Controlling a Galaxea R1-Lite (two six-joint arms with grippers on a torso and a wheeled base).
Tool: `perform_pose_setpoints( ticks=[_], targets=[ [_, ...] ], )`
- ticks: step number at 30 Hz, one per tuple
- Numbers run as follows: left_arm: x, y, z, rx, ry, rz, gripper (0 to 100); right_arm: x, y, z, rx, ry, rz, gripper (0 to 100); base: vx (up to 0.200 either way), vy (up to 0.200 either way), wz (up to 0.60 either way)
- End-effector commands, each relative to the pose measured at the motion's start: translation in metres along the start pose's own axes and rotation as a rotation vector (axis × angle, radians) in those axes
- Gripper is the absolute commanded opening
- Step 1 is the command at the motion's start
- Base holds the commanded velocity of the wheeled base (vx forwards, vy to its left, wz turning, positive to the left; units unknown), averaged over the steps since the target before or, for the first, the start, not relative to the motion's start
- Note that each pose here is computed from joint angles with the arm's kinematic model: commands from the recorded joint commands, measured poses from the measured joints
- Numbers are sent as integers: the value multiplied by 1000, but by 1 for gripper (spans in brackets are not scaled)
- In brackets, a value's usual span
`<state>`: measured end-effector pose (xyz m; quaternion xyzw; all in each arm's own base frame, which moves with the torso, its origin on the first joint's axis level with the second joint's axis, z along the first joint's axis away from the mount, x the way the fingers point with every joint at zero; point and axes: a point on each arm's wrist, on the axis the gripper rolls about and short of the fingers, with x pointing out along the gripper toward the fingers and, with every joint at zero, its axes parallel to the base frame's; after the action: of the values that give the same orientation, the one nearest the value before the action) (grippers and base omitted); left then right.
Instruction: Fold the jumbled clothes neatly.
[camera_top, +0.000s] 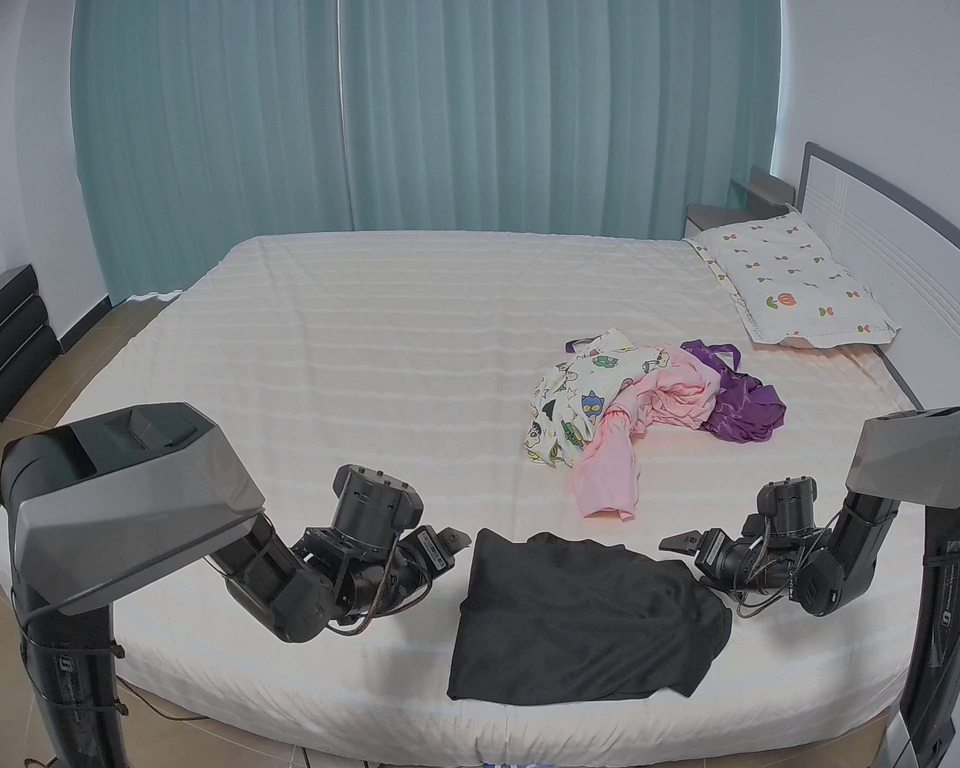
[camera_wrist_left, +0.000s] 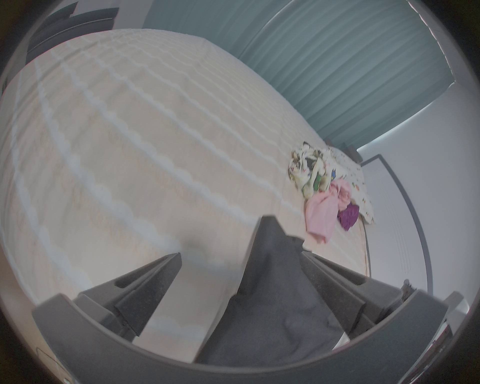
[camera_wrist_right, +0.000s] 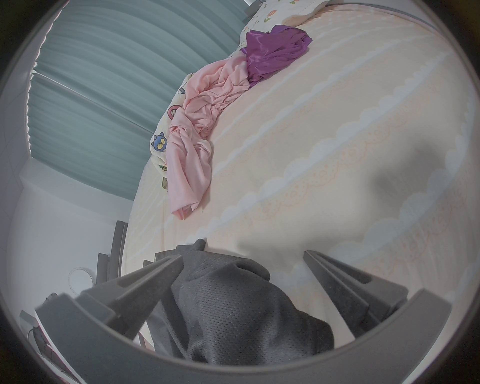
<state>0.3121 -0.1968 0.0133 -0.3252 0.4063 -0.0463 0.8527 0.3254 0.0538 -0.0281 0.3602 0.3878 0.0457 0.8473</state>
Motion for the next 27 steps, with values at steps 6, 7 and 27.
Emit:
perform_pose_setpoints(
  ticks=[6,7,27],
  targets=[
    [-10,8,-13,14,21,39,100,-1,-1,-2,1,5,-4,100,0,0,0],
    [-10,9,-13,14,17,41,100,-1,-1,-1,1,4,-2,100,-200,0,0],
    [-11,6,-15,8,15,38,100,-1,1,1,1,-4,6,100,-80,-30,0]
  ],
)
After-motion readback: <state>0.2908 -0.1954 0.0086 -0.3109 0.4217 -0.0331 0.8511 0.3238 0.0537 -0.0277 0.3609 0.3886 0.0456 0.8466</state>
